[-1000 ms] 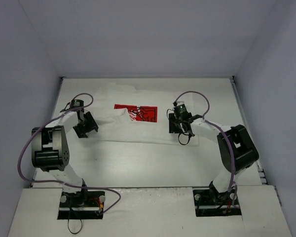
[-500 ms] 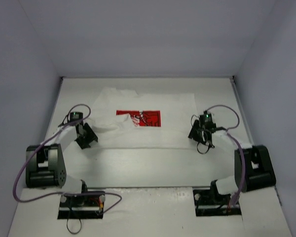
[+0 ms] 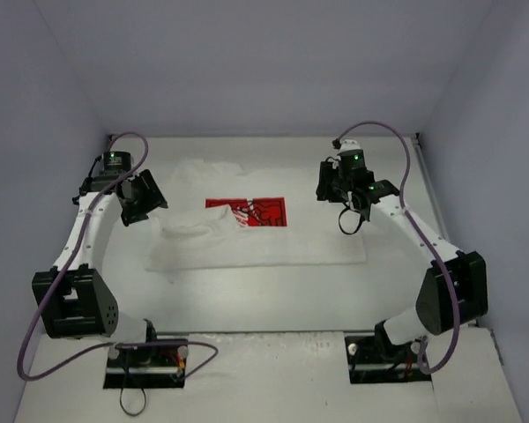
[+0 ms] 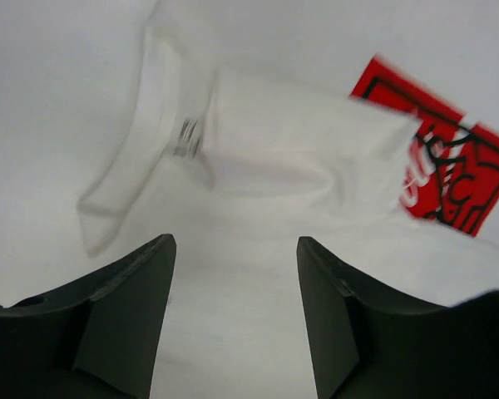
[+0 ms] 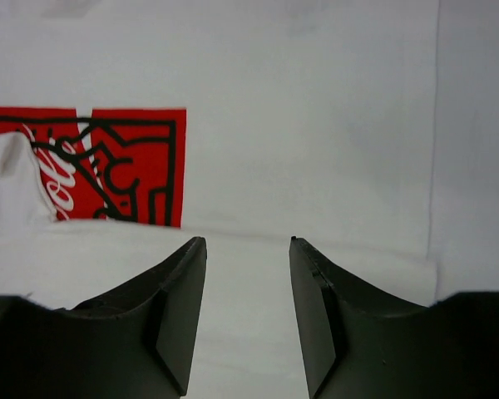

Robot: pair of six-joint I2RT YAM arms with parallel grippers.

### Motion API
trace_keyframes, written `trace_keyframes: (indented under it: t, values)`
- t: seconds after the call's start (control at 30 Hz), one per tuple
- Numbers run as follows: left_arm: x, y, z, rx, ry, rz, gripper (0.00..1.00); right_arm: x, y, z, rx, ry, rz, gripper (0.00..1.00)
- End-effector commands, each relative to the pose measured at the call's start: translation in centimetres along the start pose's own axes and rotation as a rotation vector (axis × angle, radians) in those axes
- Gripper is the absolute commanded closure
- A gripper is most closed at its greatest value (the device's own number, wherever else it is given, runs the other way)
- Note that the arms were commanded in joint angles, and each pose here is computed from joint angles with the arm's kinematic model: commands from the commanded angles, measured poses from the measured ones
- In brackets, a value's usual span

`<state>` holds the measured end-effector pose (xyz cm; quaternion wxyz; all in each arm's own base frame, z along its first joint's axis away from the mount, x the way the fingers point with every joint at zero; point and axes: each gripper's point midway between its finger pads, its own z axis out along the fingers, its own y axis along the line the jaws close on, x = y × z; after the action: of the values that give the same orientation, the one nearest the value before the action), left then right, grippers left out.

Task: Fold and stack the t-shirts
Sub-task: Grap the side of the flattened tshirt furthest away from the robot with both arms

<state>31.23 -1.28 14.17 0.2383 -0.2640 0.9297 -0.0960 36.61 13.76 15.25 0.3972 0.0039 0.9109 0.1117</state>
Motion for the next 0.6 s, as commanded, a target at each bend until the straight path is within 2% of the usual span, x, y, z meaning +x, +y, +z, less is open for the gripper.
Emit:
trace_keyframes:
  t: [0.0, 0.1, 0.3, 0.57]
  values:
    - [-6.1, -3.6, 2.7, 0.072, -0.003, 0.171, 0.44, -4.2, -1.4, 3.2, -0.015, -0.01, -0.189, 0.58]
    - [-9.9, -6.4, 5.4, 0.143, -0.003, 0.252, 0.44, -6.8, -2.2, 5.7, -0.032, -0.016, -0.331, 0.59]
    - [-14.7, -8.8, 10.2, 0.19, -0.036, 0.376, 0.44, -9.0, -4.8, 10.6, -0.066, 0.0, -0.433, 0.59]
    - [-16.8, -8.7, 13.9, 0.151, -0.053, 0.407, 0.44, -11.5, -8.0, 13.8, -0.051, -0.019, -0.457, 0.58]
